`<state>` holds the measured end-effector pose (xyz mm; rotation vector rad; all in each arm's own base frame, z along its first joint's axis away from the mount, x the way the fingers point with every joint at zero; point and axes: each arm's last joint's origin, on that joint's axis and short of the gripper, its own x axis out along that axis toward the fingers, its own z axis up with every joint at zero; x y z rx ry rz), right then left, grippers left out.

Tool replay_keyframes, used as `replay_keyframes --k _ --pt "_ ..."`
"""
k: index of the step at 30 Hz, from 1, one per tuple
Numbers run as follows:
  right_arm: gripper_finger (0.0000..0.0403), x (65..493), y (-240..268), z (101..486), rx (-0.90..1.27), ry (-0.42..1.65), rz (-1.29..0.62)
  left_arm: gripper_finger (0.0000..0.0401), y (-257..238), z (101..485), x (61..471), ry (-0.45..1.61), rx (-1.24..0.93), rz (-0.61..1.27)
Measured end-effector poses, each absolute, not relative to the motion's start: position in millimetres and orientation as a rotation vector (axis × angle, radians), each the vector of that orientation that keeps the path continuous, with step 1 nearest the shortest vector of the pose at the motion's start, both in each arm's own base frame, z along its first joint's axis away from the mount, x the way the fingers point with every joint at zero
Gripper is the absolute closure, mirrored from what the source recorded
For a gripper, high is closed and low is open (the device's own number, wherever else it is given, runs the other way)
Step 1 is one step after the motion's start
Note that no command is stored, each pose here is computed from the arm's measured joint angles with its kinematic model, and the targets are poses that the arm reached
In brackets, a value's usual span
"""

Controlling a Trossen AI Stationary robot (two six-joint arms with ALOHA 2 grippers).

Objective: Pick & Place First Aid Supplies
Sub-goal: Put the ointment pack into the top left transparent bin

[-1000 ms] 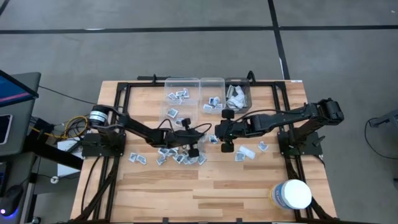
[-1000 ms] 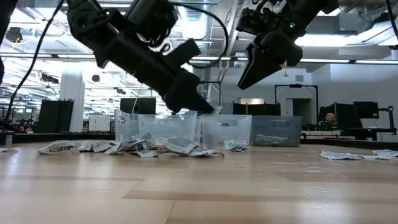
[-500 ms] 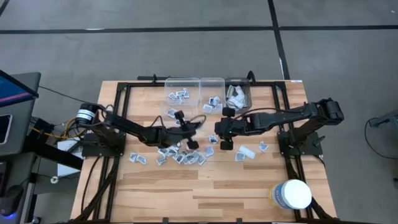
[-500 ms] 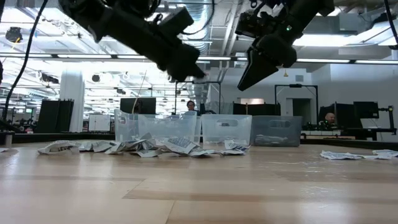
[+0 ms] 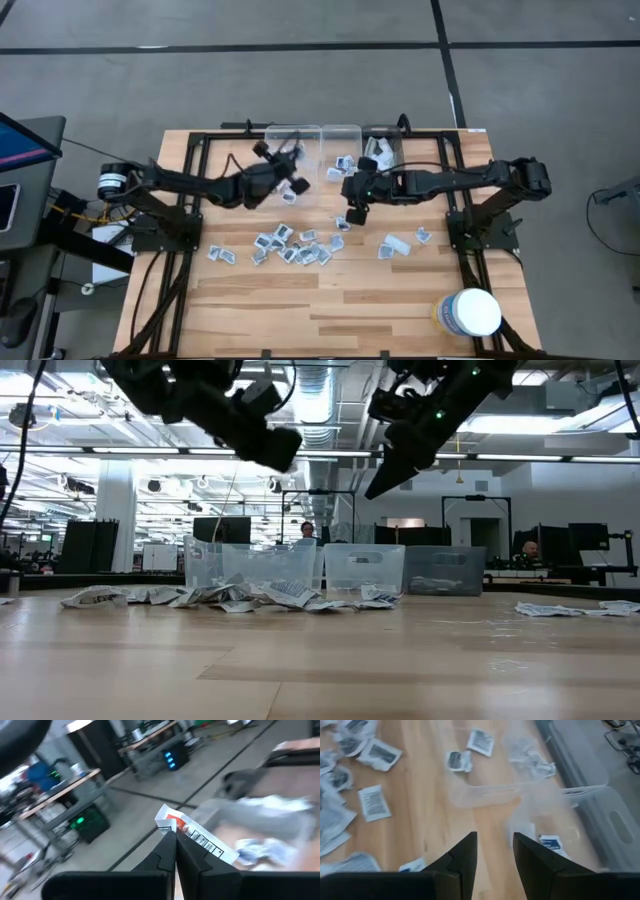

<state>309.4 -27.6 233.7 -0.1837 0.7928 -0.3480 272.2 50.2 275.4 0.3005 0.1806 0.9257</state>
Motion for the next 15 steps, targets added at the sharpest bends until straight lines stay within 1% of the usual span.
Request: replay_keyframes --k 4,15 --pt "0.0282 308.8 -42.1 234.7 -0.164 0.782 -0.394 0.0393 76.7 268.7 263.5 0.212 0.3 0.995" --pt "0.0282 307.7 -87.7 244.4 -0.102 0.66 -0.543 0.0393 155.8 262.4 232.3 0.208 0.276 0.853"
